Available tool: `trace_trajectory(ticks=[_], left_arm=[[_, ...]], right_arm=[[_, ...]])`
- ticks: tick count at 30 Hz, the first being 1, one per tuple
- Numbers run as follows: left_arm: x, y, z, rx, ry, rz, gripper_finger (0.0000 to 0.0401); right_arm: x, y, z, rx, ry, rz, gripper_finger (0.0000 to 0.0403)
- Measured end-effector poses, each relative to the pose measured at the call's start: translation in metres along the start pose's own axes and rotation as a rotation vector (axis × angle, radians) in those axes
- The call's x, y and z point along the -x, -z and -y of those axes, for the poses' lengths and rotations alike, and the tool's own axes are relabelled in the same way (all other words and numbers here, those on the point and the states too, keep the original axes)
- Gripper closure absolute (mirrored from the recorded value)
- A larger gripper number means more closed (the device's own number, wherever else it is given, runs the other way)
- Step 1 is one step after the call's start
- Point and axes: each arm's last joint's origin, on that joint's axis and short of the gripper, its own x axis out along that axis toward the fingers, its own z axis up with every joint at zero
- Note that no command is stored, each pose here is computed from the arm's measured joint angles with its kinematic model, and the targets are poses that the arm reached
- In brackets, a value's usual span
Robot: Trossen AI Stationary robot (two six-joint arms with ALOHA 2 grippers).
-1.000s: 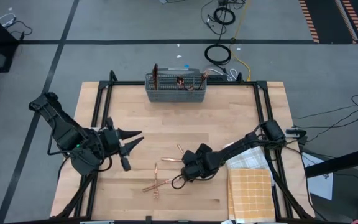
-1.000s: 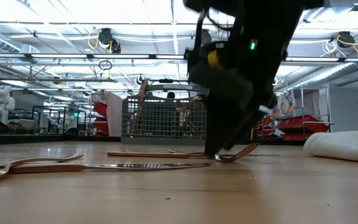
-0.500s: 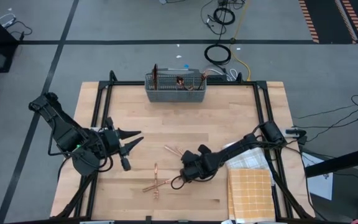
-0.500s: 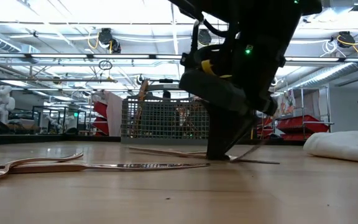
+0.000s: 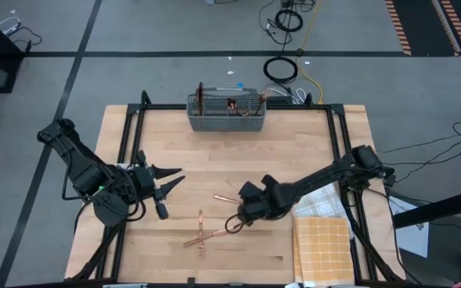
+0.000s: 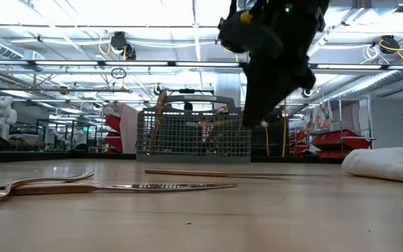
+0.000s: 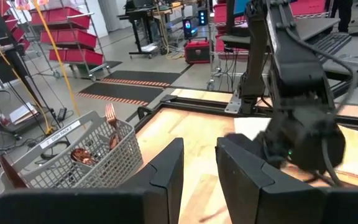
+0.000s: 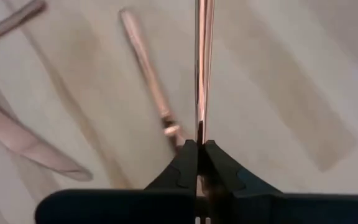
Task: Sort silverware
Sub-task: Put the right bronze fork into the gray silverware rack
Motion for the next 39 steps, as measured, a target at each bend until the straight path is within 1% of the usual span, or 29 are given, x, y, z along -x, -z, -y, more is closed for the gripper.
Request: trace_trajectory(ticks=[3, 5, 12, 16, 18, 21, 25, 28, 31, 35, 37, 39], left_arm=[[0.0, 0.0, 0.0, 0.0, 0.0, 0.0, 0.0299], [0.0, 0.0, 0.0, 0.001, 0.0, 0.0, 0.0299], [0.004, 0.0, 0.002, -0.002, 0.019, 0.002, 0.0299], [0.007, 0.001, 0.004, -0.002, 0.033, 0.004, 0.0299], [0.008, 0.001, 0.004, 0.001, 0.037, 0.004, 0.0299], [0.008, 0.001, 0.004, 0.0, 0.039, 0.004, 0.0299], [0.008, 0.001, 0.004, 0.0, 0.038, 0.004, 0.0299], [0.008, 0.001, 0.004, 0.0, 0.038, 0.004, 0.0299], [0.008, 0.001, 0.004, 0.0, 0.037, 0.004, 0.0299], [0.008, 0.001, 0.003, 0.001, 0.018, 0.012, 0.0299], [0.008, 0.001, 0.003, 0.0, 0.011, 0.014, 0.0299], [0.008, 0.001, 0.003, 0.0, 0.011, 0.014, 0.0299]], right_arm=[[0.018, -0.009, 0.014, 0.034, 0.026, 0.025, 0.0402], [0.032, -0.017, 0.031, 0.078, 0.077, 0.022, 0.0402], [0.053, -0.052, 0.114, 0.253, 0.382, -0.102, 0.0403], [0.061, -0.078, 0.155, 0.356, 0.591, -0.172, 0.0403], [0.064, -0.092, 0.171, 0.4, 0.659, -0.182, 0.0403], [0.063, -0.107, 0.189, 0.468, 0.72, -0.192, 0.0403], [0.06, -0.122, 0.205, 0.604, 0.804, -0.204, 0.0403], [0.054, -0.131, 0.21, 0.733, 0.879, -0.225, 0.0403], [0.043, -0.137, 0.209, 0.911, 0.927, -0.299, 0.0403], [0.017, -0.141, 0.205, 1.145, 1.008, -0.458, 0.0403], [0.005, -0.143, 0.204, 1.206, 1.026, -0.512, 0.0403], [-0.005, -0.144, 0.204, 1.235, 1.02, -0.541, 0.0403]])
